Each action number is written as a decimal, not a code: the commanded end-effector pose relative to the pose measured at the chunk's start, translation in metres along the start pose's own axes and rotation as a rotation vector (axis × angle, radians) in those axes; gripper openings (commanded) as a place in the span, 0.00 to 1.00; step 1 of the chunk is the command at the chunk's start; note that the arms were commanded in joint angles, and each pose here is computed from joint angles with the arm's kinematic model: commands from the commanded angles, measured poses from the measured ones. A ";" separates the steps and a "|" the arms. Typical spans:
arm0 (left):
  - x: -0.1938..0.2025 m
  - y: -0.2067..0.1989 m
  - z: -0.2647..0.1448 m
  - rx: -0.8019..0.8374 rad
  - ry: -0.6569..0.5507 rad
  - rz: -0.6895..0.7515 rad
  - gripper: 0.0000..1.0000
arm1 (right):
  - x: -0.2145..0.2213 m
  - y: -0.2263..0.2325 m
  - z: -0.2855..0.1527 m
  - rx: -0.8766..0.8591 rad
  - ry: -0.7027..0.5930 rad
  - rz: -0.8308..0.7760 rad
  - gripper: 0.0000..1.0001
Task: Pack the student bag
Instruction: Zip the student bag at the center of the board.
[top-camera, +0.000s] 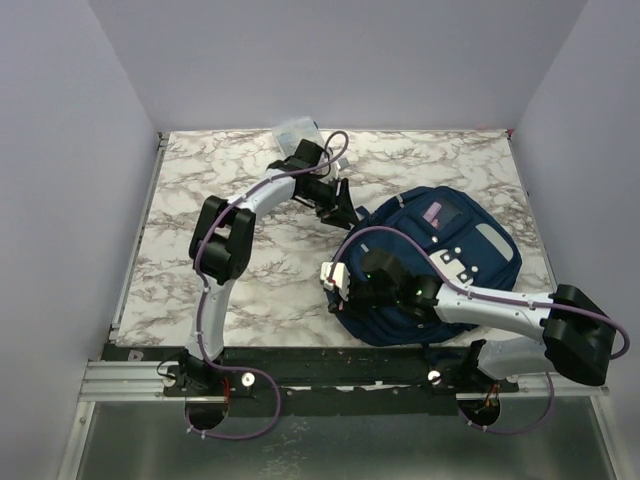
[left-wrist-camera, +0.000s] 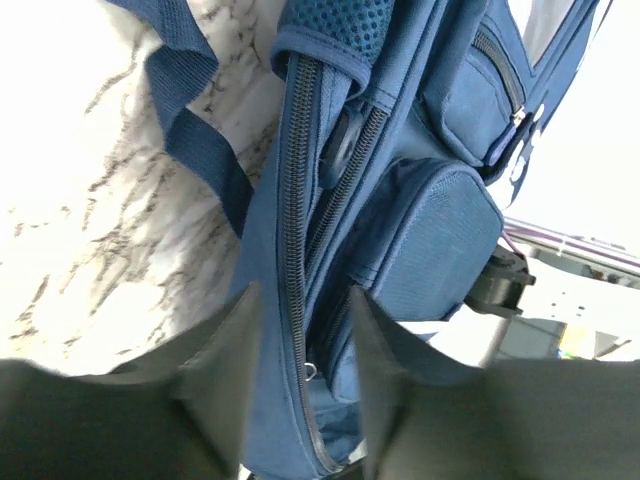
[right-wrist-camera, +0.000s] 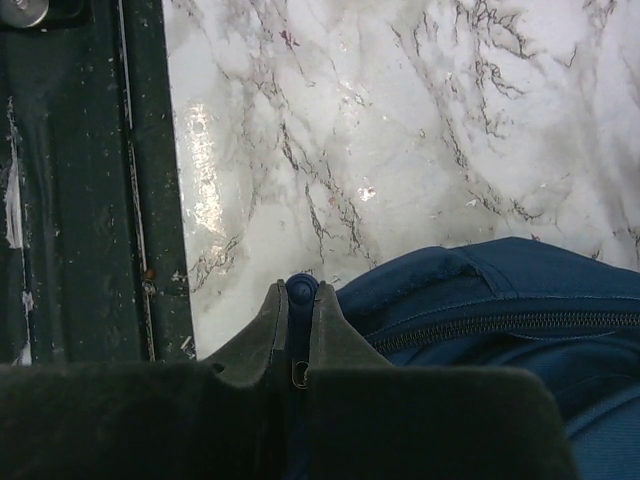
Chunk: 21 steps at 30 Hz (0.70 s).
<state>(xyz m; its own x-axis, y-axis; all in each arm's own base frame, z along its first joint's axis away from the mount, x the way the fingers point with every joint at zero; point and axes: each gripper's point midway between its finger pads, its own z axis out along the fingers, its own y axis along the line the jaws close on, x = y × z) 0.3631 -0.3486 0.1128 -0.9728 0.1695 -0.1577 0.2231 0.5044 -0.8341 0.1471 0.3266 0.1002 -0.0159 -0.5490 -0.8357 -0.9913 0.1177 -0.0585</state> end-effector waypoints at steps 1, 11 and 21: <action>0.007 -0.010 -0.031 -0.053 -0.058 0.020 0.52 | -0.013 -0.002 0.009 0.010 -0.030 0.020 0.01; 0.072 -0.004 -0.076 -0.194 -0.210 0.006 0.74 | -0.014 0.002 0.009 0.006 -0.090 0.030 0.01; 0.132 0.003 -0.066 -0.029 -0.329 -0.186 0.74 | -0.030 0.005 0.000 -0.006 -0.150 -0.006 0.01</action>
<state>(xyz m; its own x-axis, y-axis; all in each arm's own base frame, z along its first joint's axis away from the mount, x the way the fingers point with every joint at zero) 0.2374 -0.2535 0.1145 -0.9798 -0.1075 -0.1689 0.0639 0.6315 -0.7727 0.1480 0.3338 0.1017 -0.0440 -0.5021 -0.8637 -0.9883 0.1480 -0.0357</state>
